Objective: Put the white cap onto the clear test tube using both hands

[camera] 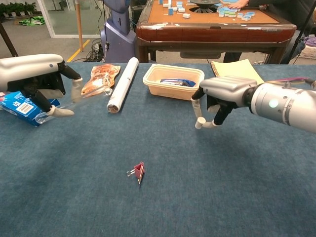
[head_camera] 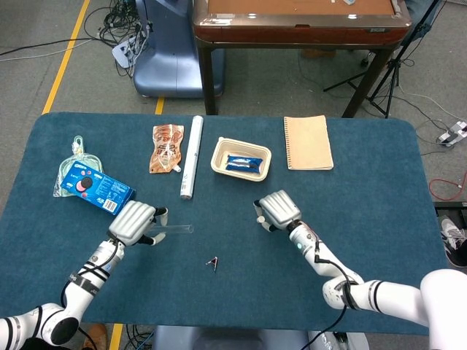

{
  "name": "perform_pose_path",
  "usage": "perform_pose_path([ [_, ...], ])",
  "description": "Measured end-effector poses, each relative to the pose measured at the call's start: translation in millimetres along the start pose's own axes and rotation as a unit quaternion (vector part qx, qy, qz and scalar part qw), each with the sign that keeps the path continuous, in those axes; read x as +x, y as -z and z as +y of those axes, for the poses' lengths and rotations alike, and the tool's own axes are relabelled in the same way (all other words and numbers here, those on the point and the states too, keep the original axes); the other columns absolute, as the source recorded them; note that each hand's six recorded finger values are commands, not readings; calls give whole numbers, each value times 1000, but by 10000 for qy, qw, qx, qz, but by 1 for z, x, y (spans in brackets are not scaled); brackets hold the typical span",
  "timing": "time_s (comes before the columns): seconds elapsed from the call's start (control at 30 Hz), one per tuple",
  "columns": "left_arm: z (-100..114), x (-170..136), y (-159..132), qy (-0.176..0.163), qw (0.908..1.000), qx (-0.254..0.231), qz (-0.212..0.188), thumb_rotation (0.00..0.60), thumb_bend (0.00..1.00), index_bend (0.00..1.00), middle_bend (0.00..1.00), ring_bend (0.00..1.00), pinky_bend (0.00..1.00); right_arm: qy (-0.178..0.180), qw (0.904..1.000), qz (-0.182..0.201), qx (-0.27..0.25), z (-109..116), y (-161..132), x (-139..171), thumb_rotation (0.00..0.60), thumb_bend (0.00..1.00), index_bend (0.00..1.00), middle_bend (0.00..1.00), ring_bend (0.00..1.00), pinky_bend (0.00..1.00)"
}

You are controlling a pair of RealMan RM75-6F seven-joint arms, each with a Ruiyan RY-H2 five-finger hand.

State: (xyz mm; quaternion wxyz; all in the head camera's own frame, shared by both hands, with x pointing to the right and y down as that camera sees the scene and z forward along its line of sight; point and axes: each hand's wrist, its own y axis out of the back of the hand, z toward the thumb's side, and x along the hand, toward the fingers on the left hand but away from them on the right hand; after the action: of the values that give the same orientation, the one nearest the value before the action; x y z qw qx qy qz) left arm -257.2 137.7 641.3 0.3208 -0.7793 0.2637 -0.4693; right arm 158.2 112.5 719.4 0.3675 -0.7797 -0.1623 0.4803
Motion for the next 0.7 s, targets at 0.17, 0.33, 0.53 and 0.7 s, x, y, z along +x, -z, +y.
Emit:
perform_pose_path([
  [0.17, 5, 7, -5, 15, 9993, -374, -48, 600, 218, 623, 1000, 1000, 1000, 351, 9978, 281, -483, 40, -11, 17, 600, 407, 662, 1000, 1000, 1000],
  [0.33, 4, 16, -15, 53, 9967, -791, -159, 600, 219, 625, 1000, 1000, 1000, 748, 9892, 637, -1084, 90, -22, 39, 600, 408, 668, 1000, 1000, 1000],
  [0.53, -1, 27, -30, 136, 9921, -1210, -289, 600, 219, 629, 1000, 1000, 1000, 1025, 9768, 1002, -1594, 123, -34, 57, 600, 408, 673, 1000, 1000, 1000],
  [0.7, -3, 36, -42, 101, 9897, -1373, -382, 600, 218, 631, 1000, 1000, 1000, 1015, 9700, 1179, -1866, 129, -41, 63, 600, 407, 677, 1000, 1000, 1000],
])
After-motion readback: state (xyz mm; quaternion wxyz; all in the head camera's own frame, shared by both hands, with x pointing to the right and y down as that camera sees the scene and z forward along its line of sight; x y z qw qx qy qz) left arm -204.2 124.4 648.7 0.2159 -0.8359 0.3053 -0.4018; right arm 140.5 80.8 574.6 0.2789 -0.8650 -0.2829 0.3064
